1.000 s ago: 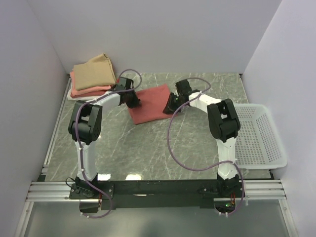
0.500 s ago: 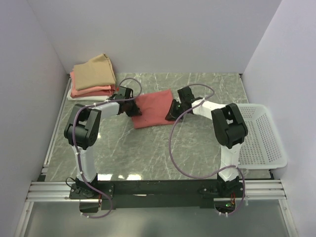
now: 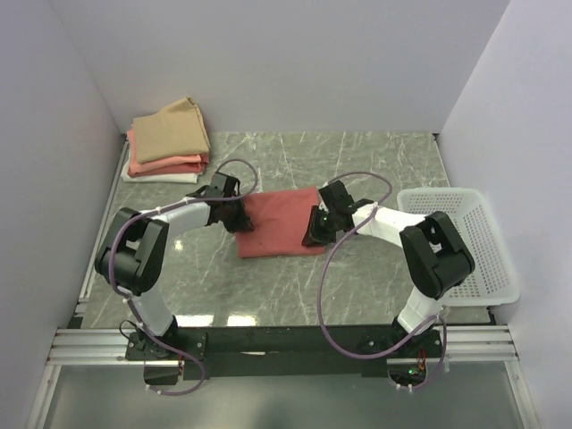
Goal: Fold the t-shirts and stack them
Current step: Neatly place the folded tshirt to the corner
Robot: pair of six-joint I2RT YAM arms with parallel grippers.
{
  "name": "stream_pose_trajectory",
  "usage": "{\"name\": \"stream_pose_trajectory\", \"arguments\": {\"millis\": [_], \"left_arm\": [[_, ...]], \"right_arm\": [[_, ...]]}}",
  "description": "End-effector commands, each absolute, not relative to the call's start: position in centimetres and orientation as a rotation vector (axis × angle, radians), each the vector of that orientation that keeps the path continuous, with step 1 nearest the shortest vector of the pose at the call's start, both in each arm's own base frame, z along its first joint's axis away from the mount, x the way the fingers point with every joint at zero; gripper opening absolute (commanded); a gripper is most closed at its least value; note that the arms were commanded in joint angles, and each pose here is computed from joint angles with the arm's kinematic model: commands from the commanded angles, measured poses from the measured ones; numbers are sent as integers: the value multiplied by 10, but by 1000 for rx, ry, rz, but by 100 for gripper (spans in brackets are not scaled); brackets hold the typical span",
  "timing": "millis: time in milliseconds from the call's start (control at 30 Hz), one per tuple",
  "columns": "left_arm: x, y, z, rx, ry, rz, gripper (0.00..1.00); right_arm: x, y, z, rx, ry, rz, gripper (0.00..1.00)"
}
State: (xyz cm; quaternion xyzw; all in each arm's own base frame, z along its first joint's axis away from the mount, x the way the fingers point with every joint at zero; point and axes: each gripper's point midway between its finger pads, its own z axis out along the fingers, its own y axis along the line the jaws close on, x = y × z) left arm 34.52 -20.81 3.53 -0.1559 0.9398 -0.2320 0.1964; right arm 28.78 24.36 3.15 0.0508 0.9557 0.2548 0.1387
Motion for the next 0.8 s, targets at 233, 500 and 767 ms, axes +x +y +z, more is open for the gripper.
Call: {"name": "stream_pose_trajectory", "arguments": {"millis": [233, 500, 767], "left_arm": [[403, -223, 107, -345, 2504, -732, 1], [443, -199, 75, -489, 2507, -765, 1], [467, -161, 46, -647, 2504, -738, 1]], "right_arm": [[375, 273, 108, 128, 2511, 832, 29], [425, 294, 68, 127, 2584, 928, 28], [460, 263, 39, 299, 2600, 1023, 28]]}}
